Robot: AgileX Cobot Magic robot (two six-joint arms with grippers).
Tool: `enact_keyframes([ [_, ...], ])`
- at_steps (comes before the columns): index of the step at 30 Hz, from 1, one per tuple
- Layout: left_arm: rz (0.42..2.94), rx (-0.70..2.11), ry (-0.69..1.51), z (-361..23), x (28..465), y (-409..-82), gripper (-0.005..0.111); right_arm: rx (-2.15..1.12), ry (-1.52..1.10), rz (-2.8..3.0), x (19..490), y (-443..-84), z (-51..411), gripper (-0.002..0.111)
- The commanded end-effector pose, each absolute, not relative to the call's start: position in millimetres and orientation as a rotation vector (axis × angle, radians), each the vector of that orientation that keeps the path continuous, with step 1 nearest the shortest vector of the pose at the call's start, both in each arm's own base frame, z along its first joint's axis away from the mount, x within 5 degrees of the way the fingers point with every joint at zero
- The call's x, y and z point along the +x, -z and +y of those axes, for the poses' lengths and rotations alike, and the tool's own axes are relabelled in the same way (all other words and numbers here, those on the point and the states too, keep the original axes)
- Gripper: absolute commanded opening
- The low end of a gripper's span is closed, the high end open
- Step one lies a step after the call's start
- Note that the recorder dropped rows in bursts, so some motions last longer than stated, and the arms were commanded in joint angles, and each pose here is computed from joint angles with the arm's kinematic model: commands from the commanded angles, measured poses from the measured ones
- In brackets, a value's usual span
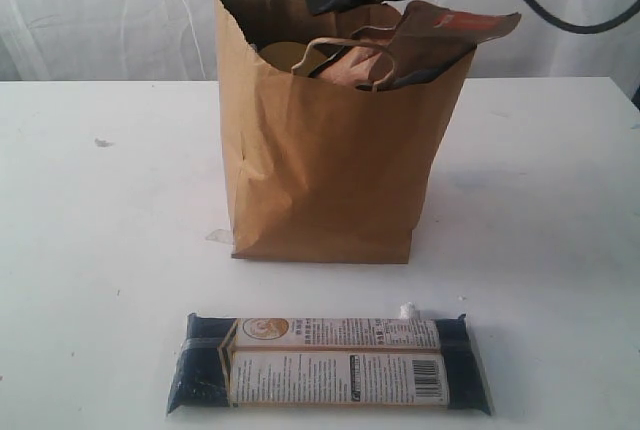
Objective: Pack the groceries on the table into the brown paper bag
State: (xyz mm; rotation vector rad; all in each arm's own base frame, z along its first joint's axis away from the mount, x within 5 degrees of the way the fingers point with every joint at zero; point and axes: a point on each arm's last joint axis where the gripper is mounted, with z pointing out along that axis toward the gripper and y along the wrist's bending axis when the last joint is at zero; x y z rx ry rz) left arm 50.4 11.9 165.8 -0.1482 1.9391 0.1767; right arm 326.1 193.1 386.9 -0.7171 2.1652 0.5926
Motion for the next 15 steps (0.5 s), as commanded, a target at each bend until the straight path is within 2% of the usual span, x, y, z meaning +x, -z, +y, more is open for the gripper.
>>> enact_keyframes([
  [1, 1.93, -0.14, -0.173, 12, 50, -166, 0.0, -0.721, -0.588, 2.07, 301, -424, 180, 0.023],
  [9, 1.93, -0.14, -0.173, 12, 50, -166, 0.0, -0.822, -0.423, 1.995, 233, -476, 140, 0.023],
  [11, 1.93, -0.14, -0.173, 12, 50, -166, 0.0, -0.877, -0.411, 2.09, 208, -478, 128, 0.023],
  [15, 1.93, -0.14, -0.173, 12, 50, -166, 0.0, -0.888, -0.442, 2.162, 190, -470, 121, 0.023],
])
